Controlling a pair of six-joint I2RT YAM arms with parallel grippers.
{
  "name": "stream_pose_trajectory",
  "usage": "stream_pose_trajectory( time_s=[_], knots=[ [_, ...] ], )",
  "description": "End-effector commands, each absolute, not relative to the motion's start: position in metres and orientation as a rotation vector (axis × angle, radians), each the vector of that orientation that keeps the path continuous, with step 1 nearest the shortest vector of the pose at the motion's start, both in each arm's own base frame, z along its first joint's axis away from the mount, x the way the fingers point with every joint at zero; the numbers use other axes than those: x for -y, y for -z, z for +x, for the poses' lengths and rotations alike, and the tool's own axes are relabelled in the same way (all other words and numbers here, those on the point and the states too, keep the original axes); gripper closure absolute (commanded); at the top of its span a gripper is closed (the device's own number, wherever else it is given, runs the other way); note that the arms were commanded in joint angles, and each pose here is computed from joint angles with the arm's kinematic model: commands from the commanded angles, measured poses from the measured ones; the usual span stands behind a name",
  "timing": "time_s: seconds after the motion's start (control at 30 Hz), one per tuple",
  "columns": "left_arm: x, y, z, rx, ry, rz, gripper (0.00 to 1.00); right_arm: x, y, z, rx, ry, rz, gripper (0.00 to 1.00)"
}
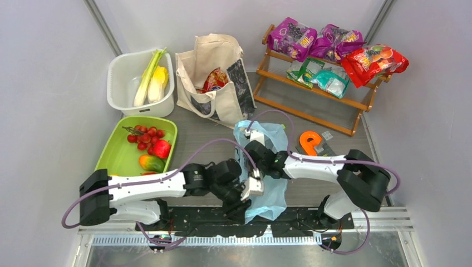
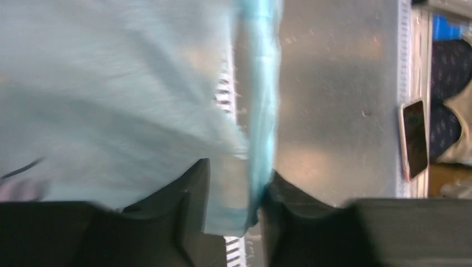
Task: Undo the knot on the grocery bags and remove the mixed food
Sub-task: Pick up the fake vegetable from the takeout bag.
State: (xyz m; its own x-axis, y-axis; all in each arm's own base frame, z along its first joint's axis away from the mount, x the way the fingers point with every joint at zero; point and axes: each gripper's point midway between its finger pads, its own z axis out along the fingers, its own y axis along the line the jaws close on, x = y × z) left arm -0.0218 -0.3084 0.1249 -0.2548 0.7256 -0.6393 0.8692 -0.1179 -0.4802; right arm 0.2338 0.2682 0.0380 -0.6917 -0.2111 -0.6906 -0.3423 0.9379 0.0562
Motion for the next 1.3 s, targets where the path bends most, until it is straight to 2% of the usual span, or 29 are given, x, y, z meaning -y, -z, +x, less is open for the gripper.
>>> stream_pose_trajectory(
  time_s=[0.0, 0.1, 0.2, 0.43, 0.57, 0.8, 1.2, 1.27],
  knots=[
    [0.316, -0.171, 0.025, -1.925, 1.268, 1.553, 0.46, -0.289, -0.085, 0.23, -2.228, -0.45, -0.456, 0.95],
    [0.313, -0.204, 0.053, -1.83, 1.168, 1.434, 0.17, -0.289, -0.111, 0.225, -2.153, -0.528, -0.473, 0.95],
    [0.304, -0.243, 0.076, -1.734, 1.09, 1.316, 0.01, -0.287, -0.122, 0.22, -2.104, -0.57, -0.501, 0.95],
    [0.273, -0.309, 0.149, -1.643, 0.948, 0.909, 0.0, -0.288, -0.149, 0.209, -1.981, -0.698, -0.507, 0.95],
    [0.275, -0.332, 0.178, -1.587, 0.968, 0.748, 0.0, -0.29, -0.157, 0.201, -1.932, -0.768, -0.524, 0.95],
    [0.298, -0.306, 0.222, -1.719, 0.903, 0.659, 0.0, -0.287, -0.162, 0.194, -1.895, -0.813, -0.531, 0.95],
    [0.34, -0.297, 0.236, -1.695, 1.077, 0.602, 0.0, -0.281, -0.159, 0.188, -1.881, -0.824, -0.545, 0.95],
    [0.343, -0.29, 0.242, -1.713, 1.07, 0.588, 0.06, -0.281, -0.16, 0.188, -1.877, -0.826, -0.544, 0.95]
  ],
)
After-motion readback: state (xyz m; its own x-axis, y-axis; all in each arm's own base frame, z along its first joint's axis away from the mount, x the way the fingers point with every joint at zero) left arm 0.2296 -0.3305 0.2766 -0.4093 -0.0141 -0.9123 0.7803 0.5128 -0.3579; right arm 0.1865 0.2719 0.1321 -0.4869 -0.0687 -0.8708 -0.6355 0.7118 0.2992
